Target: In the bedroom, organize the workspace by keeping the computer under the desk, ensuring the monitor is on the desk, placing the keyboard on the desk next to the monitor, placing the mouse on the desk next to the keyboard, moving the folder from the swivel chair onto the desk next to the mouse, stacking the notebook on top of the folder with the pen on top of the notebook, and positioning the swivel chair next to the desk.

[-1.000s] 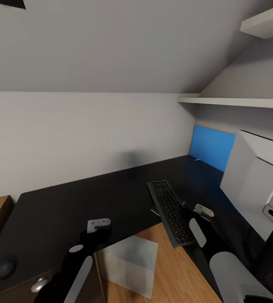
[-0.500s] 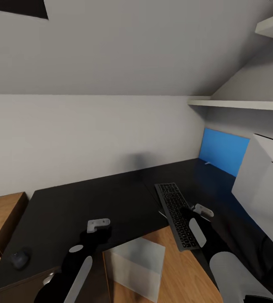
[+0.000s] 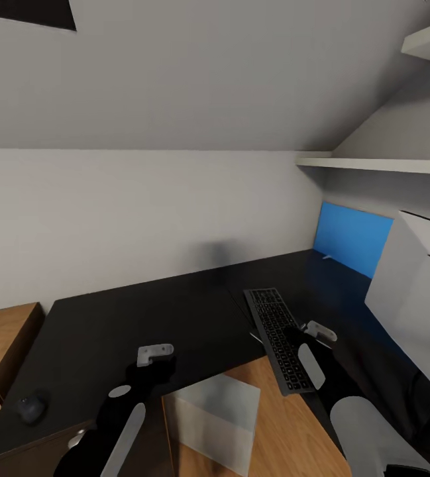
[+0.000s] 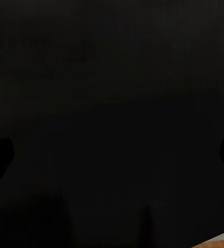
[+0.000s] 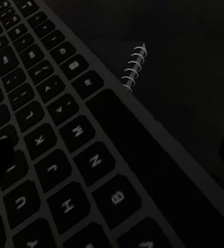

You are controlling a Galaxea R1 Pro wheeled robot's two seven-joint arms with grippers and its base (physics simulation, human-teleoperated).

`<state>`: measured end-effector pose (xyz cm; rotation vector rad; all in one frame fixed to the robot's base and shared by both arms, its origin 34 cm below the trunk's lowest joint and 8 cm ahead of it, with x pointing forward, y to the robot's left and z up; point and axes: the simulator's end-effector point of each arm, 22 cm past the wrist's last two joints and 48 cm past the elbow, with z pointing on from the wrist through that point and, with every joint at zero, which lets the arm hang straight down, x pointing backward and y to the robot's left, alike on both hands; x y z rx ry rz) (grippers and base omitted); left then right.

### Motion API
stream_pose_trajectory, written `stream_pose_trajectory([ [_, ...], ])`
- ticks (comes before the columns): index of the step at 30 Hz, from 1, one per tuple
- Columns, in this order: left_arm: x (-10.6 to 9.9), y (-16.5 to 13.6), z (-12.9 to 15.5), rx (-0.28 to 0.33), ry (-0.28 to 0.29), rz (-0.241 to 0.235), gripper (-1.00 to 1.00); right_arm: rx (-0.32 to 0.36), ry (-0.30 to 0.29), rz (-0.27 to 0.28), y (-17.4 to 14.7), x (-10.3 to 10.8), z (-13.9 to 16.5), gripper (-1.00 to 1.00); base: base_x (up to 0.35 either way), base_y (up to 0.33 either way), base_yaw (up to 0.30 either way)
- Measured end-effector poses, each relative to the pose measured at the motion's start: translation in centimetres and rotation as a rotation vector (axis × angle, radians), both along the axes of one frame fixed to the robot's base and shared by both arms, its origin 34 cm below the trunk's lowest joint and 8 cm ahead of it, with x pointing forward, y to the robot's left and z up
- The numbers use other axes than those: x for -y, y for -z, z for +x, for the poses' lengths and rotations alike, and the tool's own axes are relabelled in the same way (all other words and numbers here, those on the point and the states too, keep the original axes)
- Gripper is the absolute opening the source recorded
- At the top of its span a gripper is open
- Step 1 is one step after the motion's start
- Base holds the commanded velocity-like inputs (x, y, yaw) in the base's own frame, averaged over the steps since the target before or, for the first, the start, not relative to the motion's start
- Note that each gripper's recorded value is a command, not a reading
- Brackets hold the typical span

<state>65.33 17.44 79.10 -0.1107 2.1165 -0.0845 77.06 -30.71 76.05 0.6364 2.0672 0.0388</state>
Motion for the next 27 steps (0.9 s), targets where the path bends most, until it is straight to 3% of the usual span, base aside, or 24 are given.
stream_pose_trajectory([
  [18,-0.04,0.04,0.01,0.001,0.001,0.003,1.0,0.0,0.0,0.001,0.01,-0.06,0.0,1.0,-0.087,0.0,0.002],
  [27,-0.03,0.04,0.0,0.0,0.001,0.003,1.0,-0.001,-0.002,0.0,0.05,-0.14,-0.01,1.0,-0.002,0.0,0.131],
])
